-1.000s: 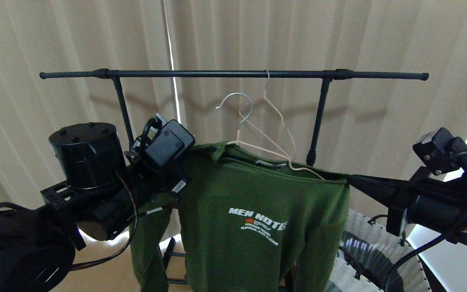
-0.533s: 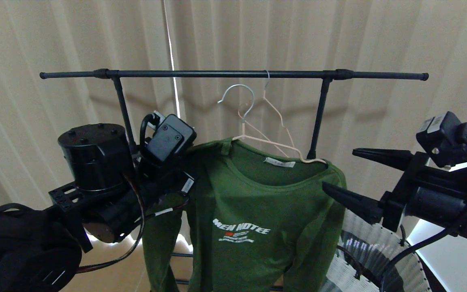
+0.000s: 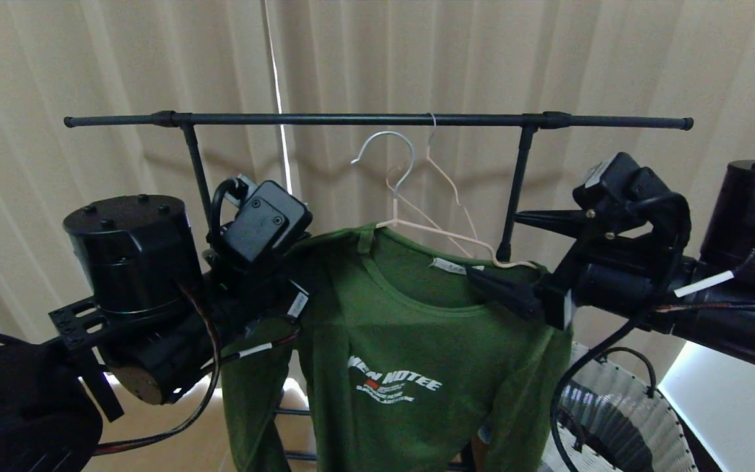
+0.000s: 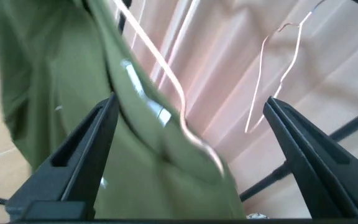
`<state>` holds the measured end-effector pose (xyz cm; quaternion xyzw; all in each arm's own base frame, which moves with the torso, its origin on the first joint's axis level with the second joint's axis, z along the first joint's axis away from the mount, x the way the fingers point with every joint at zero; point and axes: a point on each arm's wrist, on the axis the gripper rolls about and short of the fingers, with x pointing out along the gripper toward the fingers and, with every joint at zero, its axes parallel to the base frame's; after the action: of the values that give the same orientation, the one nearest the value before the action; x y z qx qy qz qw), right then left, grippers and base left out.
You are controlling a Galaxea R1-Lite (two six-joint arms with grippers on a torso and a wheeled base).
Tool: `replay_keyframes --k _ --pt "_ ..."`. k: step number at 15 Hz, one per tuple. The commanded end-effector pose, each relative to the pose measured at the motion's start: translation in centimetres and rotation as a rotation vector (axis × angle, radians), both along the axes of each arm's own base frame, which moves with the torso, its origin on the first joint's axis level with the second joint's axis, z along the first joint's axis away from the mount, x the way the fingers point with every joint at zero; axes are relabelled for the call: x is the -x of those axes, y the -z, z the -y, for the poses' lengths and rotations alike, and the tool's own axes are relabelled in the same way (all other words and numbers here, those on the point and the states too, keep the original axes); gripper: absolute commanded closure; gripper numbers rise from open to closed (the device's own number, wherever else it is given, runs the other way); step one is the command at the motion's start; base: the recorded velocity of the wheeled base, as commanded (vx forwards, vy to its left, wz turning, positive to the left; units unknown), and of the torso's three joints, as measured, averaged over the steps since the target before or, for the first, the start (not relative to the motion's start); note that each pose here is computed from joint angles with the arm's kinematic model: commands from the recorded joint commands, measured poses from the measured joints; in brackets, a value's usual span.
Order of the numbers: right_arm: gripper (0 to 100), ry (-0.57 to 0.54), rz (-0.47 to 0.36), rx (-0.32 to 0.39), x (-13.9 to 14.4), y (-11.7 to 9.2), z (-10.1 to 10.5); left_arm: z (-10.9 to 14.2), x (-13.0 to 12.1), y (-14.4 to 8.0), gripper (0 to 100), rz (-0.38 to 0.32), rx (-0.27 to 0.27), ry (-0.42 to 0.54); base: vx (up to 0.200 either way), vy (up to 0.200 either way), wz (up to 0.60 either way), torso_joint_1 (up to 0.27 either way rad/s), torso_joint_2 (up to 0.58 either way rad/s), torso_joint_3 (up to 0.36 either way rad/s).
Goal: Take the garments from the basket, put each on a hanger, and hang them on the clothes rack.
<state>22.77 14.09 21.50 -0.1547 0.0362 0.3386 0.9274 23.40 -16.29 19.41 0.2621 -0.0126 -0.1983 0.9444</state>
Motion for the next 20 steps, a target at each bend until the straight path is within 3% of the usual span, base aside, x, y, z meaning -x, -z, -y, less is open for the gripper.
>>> replay_keyframes --k 1,5,10,20 --pt "0 0.034 -0.02 0.019 -1.9 0.7 -1.0 0.2 0.6 -0.5 100 0.013 0.01 0.019 0.0 0.0 0.0 0.0 0.0 0.0" --pt "0 0.072 -0.001 0.012 -3.4 0.3 -1.2 0.3 0.9 -0.6 100 0.017 0.013 0.029 0.0 0.0 0.0 0.0 0.0 0.0" --pt "0 0.074 -0.003 0.012 -3.0 0.3 -1.1 -0.2 0.5 -0.5 100 0.015 0.009 -0.031 0.0 0.0 0.0 0.0 0.0 0.0" --pt "0 0.083 0.011 0.007 -2.9 0.4 -1.0 -0.6 0.8 0.6 100 -0.017 -0.018 -0.054 0.0 0.0 0.0 0.0 0.0 0.0"
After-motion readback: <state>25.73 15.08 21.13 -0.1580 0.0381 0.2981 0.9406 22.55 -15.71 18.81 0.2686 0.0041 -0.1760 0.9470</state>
